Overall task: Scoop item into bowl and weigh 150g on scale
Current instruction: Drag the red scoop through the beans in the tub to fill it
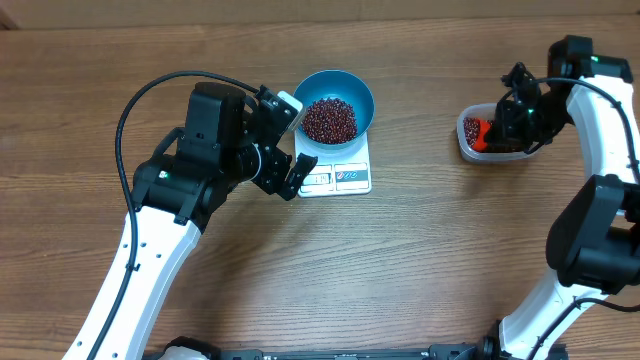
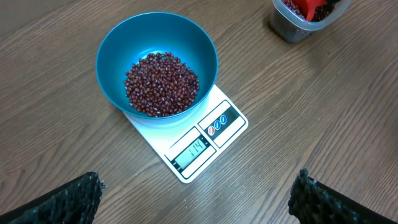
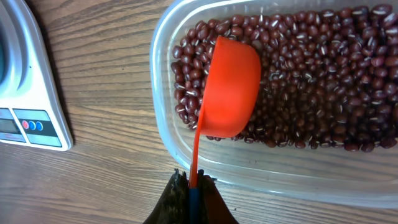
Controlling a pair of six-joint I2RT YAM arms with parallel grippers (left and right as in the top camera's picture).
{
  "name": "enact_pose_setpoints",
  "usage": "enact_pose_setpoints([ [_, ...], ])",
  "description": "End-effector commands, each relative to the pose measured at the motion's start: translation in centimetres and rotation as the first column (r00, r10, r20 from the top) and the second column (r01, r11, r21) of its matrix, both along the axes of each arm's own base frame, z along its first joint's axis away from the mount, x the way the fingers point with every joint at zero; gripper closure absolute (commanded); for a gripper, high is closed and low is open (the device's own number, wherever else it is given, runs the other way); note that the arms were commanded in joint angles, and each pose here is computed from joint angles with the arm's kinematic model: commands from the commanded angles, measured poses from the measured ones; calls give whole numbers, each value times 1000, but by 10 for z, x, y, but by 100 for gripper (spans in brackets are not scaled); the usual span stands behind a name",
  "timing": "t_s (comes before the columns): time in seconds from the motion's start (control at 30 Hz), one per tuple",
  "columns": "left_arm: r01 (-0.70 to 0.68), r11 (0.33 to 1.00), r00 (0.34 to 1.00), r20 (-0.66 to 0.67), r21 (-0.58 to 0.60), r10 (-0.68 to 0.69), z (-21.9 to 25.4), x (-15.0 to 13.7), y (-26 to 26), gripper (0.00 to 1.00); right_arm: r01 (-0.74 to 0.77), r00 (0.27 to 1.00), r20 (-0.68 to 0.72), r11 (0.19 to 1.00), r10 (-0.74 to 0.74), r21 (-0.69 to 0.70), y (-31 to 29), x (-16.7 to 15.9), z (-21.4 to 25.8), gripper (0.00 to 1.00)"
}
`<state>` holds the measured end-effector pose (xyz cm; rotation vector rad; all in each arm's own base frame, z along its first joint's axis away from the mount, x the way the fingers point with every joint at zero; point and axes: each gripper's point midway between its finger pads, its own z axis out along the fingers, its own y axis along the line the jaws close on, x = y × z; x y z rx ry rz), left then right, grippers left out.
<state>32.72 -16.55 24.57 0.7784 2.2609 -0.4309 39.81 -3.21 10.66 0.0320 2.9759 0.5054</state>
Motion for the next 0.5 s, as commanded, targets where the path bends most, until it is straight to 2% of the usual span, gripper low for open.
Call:
enact_pose_setpoints([
  [0.0,25,1000,999,32,-6,-25,10,-1,-2,0,-10,1000,4,998,10,60,7,-1,-2,96],
  [0.47,25,1000,999,32,-6,-25,10,-1,-2,0,78,997,-2,982,-79,171,-2,-3,3,96],
])
